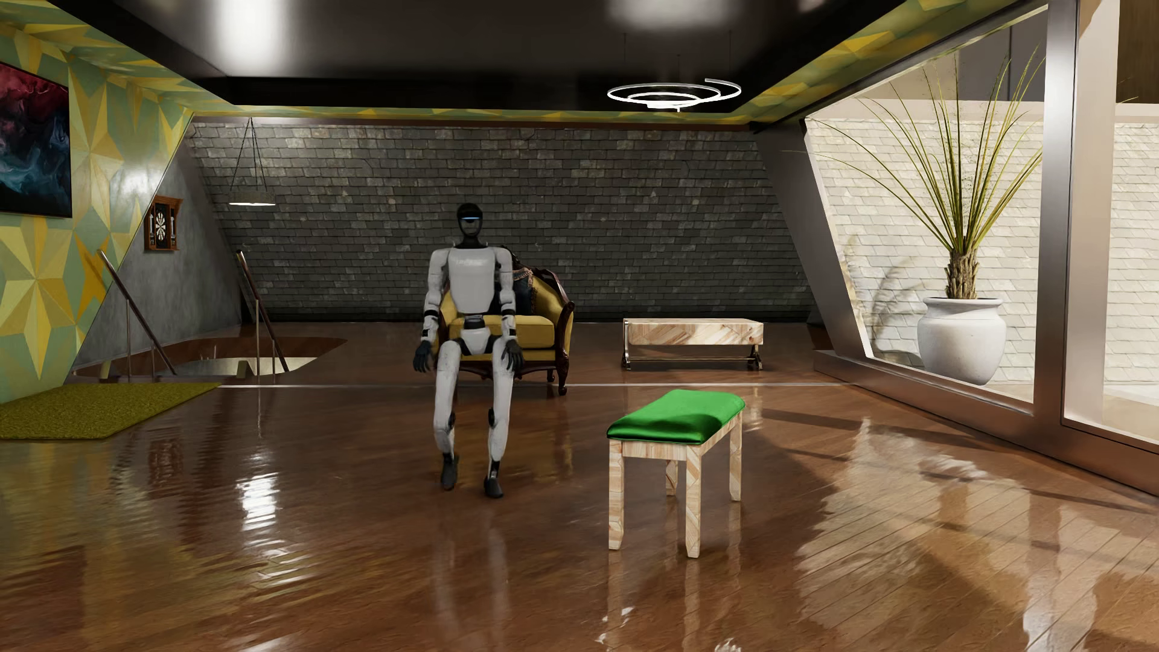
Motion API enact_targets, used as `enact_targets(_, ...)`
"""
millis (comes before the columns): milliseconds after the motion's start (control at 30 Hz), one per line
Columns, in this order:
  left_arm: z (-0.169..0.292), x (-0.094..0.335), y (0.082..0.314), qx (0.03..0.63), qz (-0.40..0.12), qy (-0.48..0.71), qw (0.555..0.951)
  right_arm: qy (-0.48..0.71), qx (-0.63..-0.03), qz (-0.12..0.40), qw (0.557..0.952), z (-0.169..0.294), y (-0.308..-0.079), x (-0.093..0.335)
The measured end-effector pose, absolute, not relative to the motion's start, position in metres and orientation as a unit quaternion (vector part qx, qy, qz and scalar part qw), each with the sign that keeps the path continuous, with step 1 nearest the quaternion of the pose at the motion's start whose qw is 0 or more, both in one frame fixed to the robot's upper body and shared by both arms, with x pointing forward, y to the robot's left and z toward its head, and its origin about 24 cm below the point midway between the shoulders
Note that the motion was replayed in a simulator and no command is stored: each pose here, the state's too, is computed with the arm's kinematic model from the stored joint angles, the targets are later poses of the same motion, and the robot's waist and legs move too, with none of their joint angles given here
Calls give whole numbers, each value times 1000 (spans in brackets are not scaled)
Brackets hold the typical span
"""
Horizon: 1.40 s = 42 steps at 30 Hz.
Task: Walk towards the dark orange armchair
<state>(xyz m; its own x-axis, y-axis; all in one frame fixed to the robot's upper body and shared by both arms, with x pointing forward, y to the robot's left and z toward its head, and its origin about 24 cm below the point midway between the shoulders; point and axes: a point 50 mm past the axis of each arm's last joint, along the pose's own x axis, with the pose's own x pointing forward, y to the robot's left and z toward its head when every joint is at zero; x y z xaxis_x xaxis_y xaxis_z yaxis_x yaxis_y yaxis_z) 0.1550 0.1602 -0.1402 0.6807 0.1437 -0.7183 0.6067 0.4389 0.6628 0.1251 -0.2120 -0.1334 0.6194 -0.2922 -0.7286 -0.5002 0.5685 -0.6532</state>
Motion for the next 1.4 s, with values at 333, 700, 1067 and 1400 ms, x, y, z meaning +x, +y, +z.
enact_targets(333, -99, 220, 147, 518, -116, 230, 815, 498, -419, 98, 753, -149, -200, 96)
enact_targets(700, -153, 105, 199, 542, -294, 431, 658, 442, -440, 149, 767, -152, -162, 117)
enact_targets(1067, -152, 97, 178, 464, -168, 451, 743, 306, -458, 120, 826, -112, -161, 198)
enact_targets(1400, -148, 129, 144, 450, -190, 403, 774, 457, -477, 181, 728, -146, -203, 123)
